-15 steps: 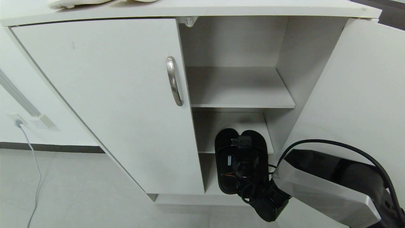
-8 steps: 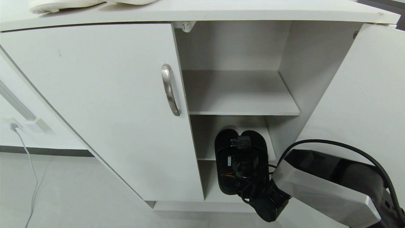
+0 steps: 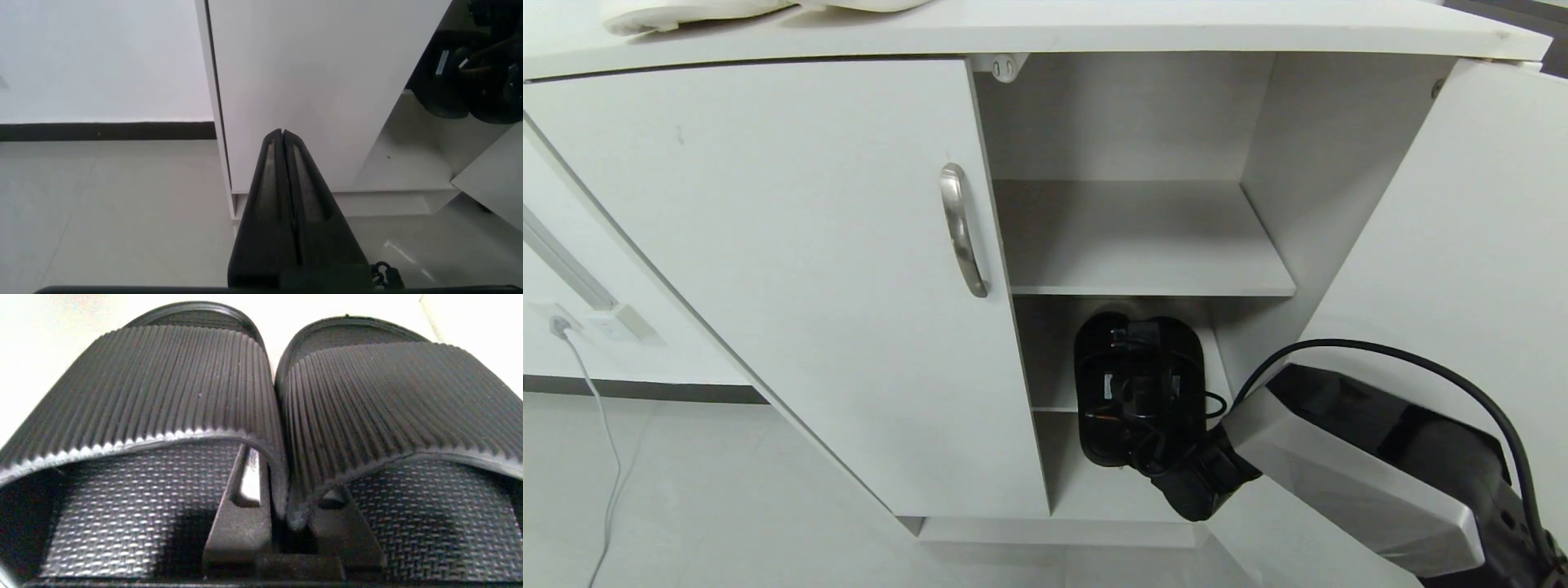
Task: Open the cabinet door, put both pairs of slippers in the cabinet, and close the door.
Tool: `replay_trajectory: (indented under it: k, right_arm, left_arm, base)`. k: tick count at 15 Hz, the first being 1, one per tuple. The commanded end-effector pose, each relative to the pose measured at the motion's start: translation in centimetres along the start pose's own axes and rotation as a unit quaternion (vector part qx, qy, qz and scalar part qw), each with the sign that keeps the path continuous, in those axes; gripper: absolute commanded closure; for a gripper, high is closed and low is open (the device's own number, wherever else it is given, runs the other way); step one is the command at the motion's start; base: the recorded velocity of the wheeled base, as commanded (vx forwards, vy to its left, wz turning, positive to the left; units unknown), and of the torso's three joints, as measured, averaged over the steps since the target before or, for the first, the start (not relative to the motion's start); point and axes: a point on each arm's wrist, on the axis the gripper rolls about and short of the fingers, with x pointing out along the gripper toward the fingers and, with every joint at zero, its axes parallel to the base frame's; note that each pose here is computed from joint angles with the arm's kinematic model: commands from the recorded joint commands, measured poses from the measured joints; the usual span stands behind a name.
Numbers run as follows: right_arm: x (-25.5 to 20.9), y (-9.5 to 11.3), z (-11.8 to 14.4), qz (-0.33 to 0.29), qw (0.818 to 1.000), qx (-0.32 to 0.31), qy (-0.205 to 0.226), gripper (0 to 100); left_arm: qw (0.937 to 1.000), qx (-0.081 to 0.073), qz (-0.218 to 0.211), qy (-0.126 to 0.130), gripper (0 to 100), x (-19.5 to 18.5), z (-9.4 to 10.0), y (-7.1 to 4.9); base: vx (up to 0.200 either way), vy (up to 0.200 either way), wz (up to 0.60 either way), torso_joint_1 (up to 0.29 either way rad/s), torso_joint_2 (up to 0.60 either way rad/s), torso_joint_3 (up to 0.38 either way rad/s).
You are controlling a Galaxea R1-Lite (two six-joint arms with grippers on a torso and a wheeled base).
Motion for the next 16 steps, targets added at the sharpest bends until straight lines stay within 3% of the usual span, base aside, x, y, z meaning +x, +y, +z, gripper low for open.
replay_trajectory:
  k: [1,8,16]
  right_arm:
    - [1.5,0.2,-0.2,-0.001,1.000,0.002,-0.001,100]
    - [4.1,0.4,1.6,-0.003,1.000,0.009,-0.007,100]
    - [5.2,0.3,1.0,-0.011,1.000,0.008,-0.006,100]
  left_arm:
    - [1.0000,0.000,0.000,0.001,100,0.0,0.0,0.0]
    - [1.0000,0.000,0.000,0.001,100,0.0,0.0,0.0]
    - [1.0000,0.000,0.001,0.001,100,0.0,0.0,0.0]
  base:
    - [0.000,0.000,0.00,0.000,0.00,0.000]
    - [0.000,0.000,0.00,0.000,0.00,0.000]
    - [0.000,0.000,0.00,0.000,0.00,0.000]
